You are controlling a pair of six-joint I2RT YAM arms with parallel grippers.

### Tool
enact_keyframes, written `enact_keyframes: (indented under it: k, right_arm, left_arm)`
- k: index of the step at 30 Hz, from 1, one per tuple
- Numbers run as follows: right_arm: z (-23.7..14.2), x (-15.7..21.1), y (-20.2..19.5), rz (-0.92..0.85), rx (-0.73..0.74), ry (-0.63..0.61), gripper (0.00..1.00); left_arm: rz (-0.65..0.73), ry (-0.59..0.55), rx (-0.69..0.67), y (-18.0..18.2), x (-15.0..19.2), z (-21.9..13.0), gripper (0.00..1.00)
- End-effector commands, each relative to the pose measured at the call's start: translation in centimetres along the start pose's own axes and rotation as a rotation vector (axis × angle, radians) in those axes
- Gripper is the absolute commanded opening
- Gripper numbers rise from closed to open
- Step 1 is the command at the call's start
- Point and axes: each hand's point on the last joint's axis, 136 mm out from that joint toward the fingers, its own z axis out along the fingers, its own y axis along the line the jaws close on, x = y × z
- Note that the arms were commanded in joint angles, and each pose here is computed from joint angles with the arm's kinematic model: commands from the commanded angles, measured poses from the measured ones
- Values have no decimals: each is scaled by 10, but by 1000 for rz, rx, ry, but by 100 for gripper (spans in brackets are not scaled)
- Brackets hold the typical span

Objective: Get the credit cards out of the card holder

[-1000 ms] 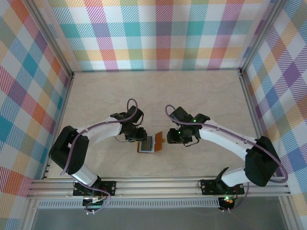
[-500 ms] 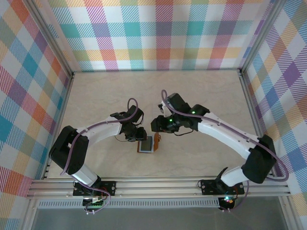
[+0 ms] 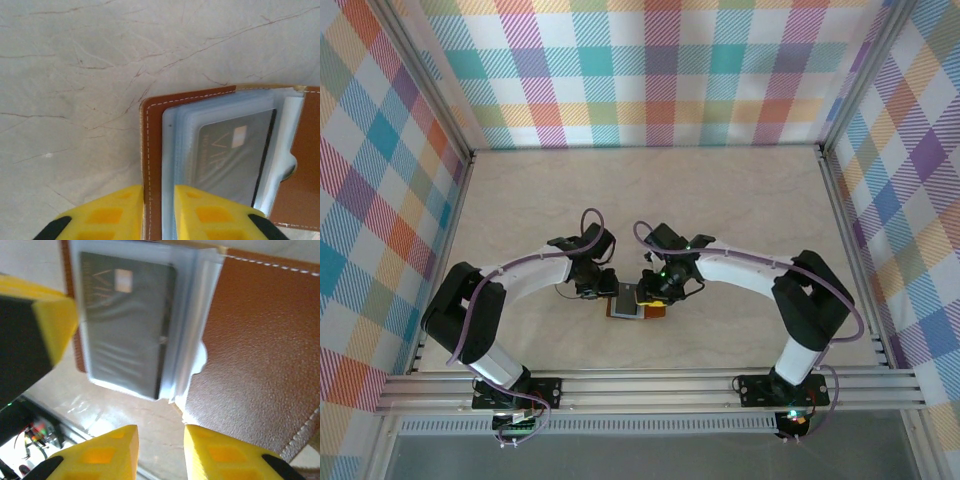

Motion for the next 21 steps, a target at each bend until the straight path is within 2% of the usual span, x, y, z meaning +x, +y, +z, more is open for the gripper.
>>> enact_keyframes:
  k: [1,10,15,21]
  right_arm:
    - [7,-7,-15,-2,60,-21,29]
    - [18,-20,-45,-29,173,-32,22]
    - [29,-16,-54,-30,179,4,19]
    - [21,-6,-56,-29,182,25,16]
  left_arm:
    - [-7,36,-24,10,9,7,21]
    - [-36,78,-29,20,27,20,14]
    - [-52,95,-33,25,34,26,13]
    - [-56,42,-65,29,25,18,11]
